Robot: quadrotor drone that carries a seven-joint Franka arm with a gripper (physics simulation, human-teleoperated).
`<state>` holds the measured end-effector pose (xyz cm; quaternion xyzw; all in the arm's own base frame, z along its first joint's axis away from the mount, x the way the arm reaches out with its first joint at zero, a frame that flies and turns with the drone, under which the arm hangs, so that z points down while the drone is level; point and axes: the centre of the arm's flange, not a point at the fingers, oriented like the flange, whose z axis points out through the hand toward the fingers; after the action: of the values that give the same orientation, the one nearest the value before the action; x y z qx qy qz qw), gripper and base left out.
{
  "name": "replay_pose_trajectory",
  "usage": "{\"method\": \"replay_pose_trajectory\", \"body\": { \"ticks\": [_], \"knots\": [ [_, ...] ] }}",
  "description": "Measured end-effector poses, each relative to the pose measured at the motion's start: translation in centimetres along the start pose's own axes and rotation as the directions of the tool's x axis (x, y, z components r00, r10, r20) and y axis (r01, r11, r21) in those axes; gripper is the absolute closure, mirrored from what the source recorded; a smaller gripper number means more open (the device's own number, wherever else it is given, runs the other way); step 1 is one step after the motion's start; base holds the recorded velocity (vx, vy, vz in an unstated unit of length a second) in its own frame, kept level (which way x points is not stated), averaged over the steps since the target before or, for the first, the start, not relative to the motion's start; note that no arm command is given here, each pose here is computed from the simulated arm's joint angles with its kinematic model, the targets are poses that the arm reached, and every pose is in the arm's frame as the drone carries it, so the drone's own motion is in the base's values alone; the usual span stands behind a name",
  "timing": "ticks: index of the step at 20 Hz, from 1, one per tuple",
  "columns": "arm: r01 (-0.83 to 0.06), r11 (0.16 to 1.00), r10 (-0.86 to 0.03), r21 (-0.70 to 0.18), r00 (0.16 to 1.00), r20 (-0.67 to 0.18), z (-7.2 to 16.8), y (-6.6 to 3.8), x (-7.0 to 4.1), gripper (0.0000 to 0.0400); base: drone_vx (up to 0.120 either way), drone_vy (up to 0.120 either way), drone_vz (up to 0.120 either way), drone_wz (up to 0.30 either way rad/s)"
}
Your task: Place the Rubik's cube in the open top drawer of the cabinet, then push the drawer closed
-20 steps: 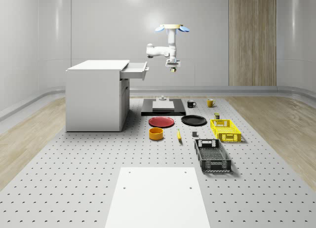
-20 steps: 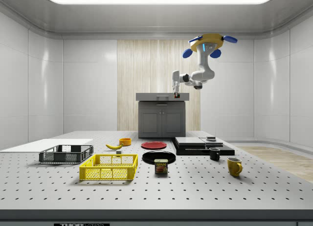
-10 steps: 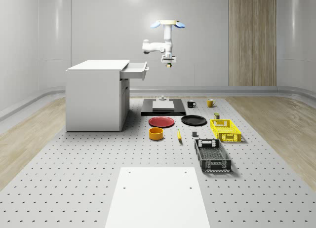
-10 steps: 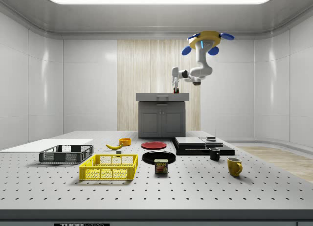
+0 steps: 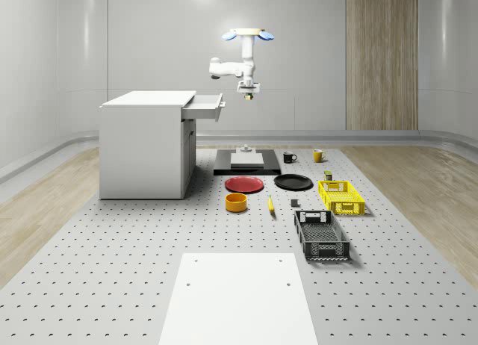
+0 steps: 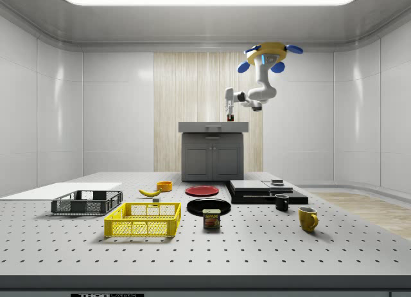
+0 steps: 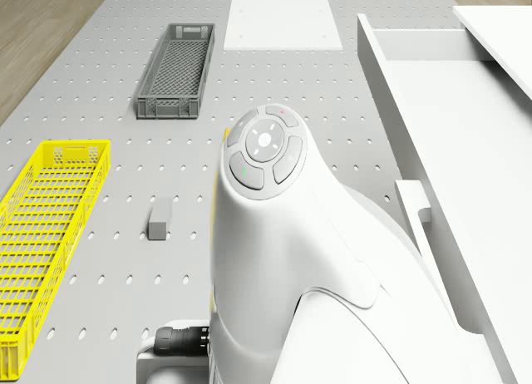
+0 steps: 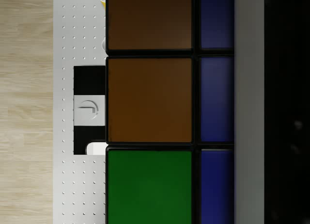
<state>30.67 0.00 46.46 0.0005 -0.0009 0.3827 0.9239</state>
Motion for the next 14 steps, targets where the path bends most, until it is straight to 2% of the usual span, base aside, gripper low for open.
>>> {"method": "replay_pose_trajectory", "body": {
  "ticks": [6, 14],
  "knots": [
    [0.000, 1.000, 0.000, 0.000, 1.000, 0.000, 0.00, 0.00, 0.00, 0.0075, 0.000, -0.120, 0.113, 0.000],
    [0.000, 1.000, 0.000, 0.000, 1.000, 0.000, 0.00, 0.00, 0.00, 0.0075, 0.000, -0.120, 0.005, 0.000]
  ]
}}
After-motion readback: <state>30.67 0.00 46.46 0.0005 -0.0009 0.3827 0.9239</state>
